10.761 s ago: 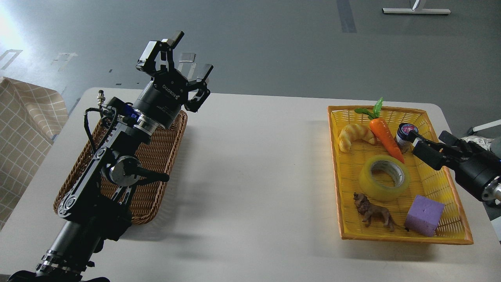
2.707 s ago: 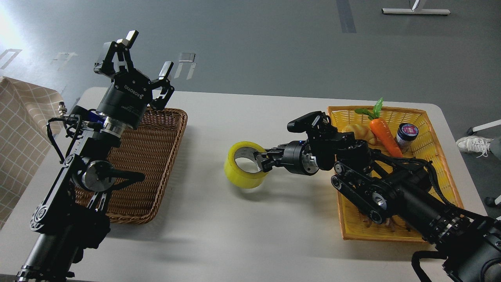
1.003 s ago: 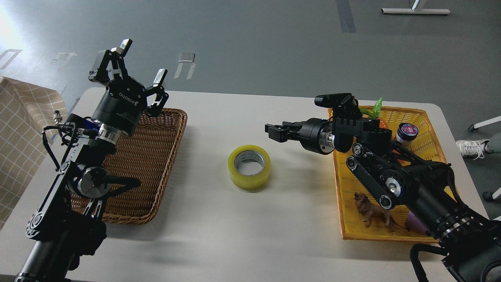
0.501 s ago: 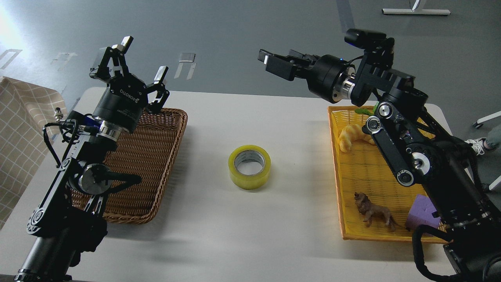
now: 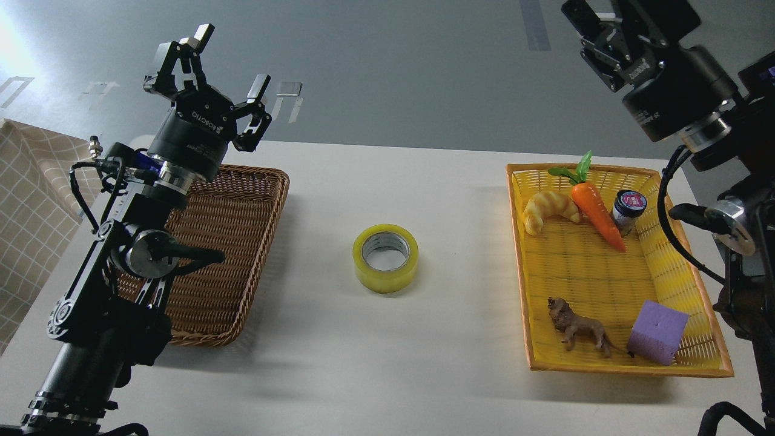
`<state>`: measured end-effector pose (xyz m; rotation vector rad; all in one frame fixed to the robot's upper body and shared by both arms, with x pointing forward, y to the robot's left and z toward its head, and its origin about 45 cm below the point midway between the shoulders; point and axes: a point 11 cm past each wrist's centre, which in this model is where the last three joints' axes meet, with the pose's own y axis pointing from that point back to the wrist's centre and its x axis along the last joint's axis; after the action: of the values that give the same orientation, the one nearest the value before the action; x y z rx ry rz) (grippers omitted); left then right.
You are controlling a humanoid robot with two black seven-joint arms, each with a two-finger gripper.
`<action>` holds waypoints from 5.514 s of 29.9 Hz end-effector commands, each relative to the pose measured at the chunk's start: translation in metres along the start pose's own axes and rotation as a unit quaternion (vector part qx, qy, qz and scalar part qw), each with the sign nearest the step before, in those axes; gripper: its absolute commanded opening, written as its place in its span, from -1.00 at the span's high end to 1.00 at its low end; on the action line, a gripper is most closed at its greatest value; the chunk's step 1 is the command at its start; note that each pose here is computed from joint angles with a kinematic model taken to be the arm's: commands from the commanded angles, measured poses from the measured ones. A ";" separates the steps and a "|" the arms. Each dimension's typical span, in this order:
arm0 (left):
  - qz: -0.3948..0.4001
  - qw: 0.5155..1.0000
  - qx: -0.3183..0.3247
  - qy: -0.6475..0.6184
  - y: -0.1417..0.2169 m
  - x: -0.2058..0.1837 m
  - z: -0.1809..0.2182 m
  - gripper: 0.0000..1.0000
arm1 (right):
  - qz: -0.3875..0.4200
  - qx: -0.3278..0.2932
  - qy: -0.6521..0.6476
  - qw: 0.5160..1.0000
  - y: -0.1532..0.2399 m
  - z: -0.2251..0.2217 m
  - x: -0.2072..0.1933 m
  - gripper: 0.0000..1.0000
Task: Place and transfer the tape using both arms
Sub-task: 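Withdraw the right gripper up and away from the tape roll, then reach the left gripper down to the tape roll on the table, then grip the tape roll's edge with the left gripper and lift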
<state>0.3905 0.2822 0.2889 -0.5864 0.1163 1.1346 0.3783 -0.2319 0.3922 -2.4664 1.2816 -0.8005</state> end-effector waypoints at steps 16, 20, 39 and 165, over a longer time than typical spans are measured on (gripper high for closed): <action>-0.048 0.997 0.004 -0.065 -0.028 -0.023 0.005 -0.95 | 0.102 0.082 -0.221 0.967 0.055 -0.002 0.030 -1.00; -0.088 0.987 0.012 -0.136 -0.025 -0.048 0.000 -0.95 | 0.116 0.096 -0.240 0.959 0.059 -0.004 0.037 -1.00; -0.180 0.816 0.147 -0.529 -0.008 -0.089 -0.127 -0.95 | 0.104 0.105 -0.234 0.961 0.048 -0.012 0.039 -1.00; -0.243 0.580 0.342 -0.698 0.102 -0.050 -0.227 0.56 | 0.127 0.022 -0.249 0.960 0.085 0.029 0.027 -1.00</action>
<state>0.3269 0.1590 0.0780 1.0404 -0.9118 0.6333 0.3508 -0.3042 0.3413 -2.1993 1.3158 -0.1302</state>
